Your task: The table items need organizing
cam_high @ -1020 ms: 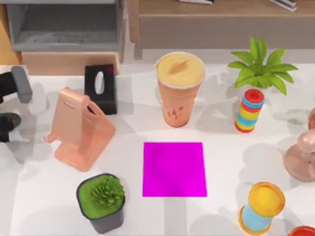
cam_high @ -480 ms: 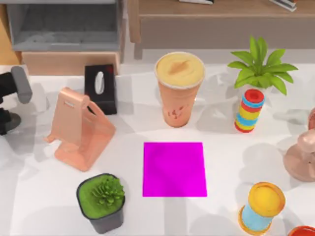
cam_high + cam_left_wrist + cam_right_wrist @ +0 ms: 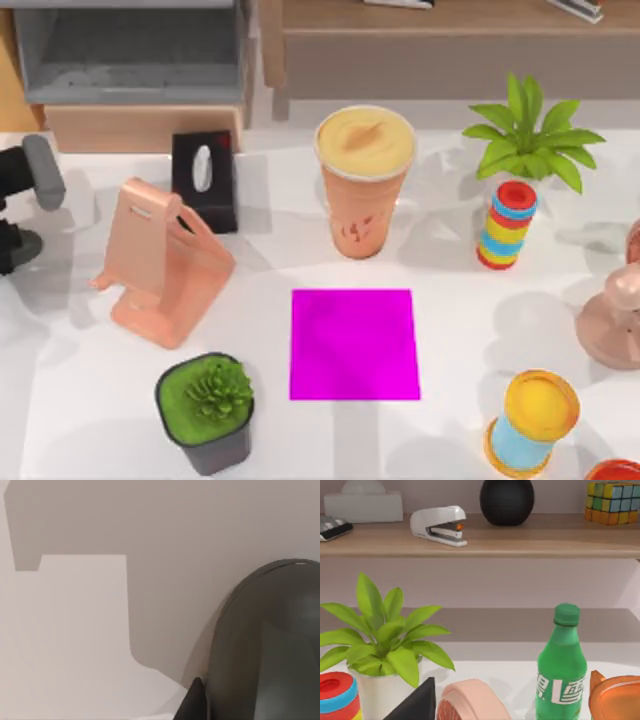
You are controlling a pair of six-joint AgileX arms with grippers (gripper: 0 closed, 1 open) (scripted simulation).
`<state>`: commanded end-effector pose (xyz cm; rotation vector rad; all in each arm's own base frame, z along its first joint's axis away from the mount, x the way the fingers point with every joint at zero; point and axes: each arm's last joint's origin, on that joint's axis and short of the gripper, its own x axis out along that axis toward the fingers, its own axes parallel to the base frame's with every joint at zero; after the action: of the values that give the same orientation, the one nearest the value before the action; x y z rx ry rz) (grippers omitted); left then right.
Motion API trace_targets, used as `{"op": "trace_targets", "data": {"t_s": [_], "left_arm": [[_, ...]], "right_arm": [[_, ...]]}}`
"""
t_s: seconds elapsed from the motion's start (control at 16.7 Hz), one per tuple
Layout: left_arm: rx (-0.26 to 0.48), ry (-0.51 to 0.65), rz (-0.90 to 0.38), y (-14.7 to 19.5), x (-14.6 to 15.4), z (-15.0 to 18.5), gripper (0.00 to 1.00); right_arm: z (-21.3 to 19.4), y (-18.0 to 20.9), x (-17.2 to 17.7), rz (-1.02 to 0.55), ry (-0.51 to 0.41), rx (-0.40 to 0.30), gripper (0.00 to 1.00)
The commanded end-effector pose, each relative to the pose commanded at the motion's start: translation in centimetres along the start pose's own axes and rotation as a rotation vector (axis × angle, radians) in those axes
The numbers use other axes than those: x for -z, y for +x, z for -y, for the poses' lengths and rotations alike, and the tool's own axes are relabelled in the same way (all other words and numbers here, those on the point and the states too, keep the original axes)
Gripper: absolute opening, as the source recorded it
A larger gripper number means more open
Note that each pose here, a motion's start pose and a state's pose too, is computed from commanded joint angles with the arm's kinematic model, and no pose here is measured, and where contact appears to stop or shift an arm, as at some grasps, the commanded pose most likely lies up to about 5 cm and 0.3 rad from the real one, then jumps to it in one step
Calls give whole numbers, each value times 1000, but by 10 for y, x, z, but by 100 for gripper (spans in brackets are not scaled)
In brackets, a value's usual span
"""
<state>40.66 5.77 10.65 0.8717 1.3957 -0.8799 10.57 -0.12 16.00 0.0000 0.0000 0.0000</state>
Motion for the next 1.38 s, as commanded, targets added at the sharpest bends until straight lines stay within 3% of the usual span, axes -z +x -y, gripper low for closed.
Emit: {"op": "trace_targets", "data": {"t_s": [0.3, 0.72, 1.08, 1.2, 1.38], "left_arm": [[-10, -14, 7, -19, 1, -2, 0], [-3, 0, 4, -100, -1, 1, 0], [-7, -1, 5, -105, 1, 1, 0], [-40, 60, 23, -117, -10, 6, 0], [-135, 287, 82, -152, -49, 31, 0]], "right_arm": [[0, 0, 0, 0, 0, 0, 100], [0, 0, 0, 0, 0, 0, 100], [0, 0, 0, 0, 0, 0, 100], [0, 0, 0, 0, 0, 0, 100], [0, 0, 0, 0, 0, 0, 100]]}}
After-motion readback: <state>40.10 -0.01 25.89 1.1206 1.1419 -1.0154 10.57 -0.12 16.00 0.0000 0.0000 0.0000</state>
